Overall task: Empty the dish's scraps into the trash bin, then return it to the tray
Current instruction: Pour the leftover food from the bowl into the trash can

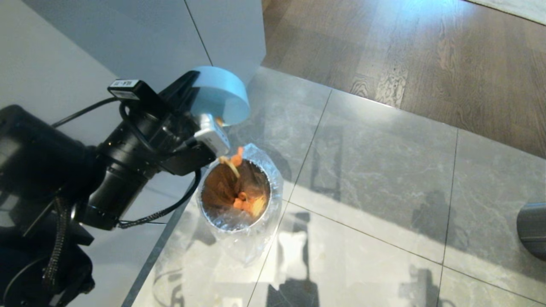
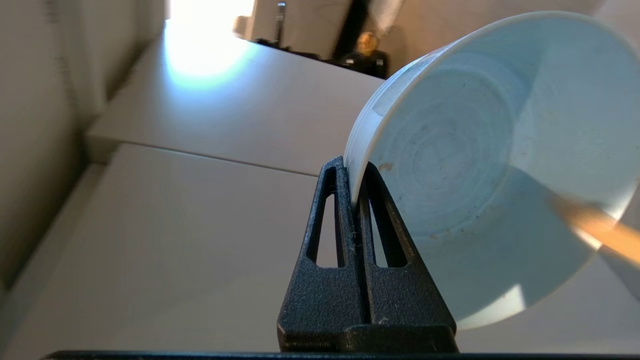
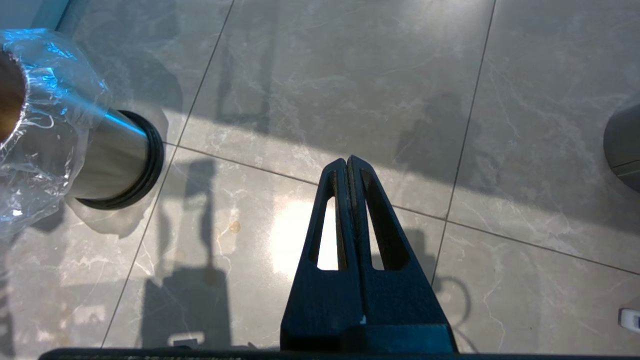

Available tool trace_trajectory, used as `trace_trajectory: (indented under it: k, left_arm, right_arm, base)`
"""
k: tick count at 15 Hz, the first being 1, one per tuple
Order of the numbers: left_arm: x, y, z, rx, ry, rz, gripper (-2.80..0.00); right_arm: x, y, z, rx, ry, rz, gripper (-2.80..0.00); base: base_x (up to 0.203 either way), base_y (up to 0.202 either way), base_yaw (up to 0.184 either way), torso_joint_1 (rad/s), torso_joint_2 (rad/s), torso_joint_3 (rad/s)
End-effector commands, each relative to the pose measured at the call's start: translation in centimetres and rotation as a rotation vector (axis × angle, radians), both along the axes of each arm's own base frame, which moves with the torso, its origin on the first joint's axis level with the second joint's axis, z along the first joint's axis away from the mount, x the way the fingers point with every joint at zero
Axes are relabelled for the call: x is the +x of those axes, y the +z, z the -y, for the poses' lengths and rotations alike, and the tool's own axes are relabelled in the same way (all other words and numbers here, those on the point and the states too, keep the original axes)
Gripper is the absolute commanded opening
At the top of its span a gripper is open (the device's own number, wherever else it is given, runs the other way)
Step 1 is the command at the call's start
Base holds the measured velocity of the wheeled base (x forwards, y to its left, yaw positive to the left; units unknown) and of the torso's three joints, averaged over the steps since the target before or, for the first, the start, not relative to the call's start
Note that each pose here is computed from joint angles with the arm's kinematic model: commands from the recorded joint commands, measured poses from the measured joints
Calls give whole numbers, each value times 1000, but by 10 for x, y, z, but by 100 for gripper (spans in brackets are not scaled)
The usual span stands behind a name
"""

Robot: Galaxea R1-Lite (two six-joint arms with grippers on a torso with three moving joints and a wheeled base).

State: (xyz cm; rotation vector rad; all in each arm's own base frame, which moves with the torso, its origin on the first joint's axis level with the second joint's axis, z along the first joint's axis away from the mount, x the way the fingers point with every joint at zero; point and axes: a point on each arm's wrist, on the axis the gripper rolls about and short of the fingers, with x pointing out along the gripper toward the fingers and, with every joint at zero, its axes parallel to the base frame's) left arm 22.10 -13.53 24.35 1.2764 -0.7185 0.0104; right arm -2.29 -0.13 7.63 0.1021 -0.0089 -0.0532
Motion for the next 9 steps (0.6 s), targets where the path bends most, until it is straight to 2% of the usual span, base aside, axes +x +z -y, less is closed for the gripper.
trace_trajectory:
  k: [1, 9]
  left_arm:
    - [-1, -2, 0, 0, -1, 23, -280]
    - [-2, -6, -1, 5, -6, 11, -280]
  right_arm:
    - [0, 0, 0, 1, 0, 2, -280]
    - [0, 0, 0, 1, 0, 1, -280]
  base:
    - [0, 0, 0, 0, 0, 0]
    - [0, 0, 0, 0, 0, 0]
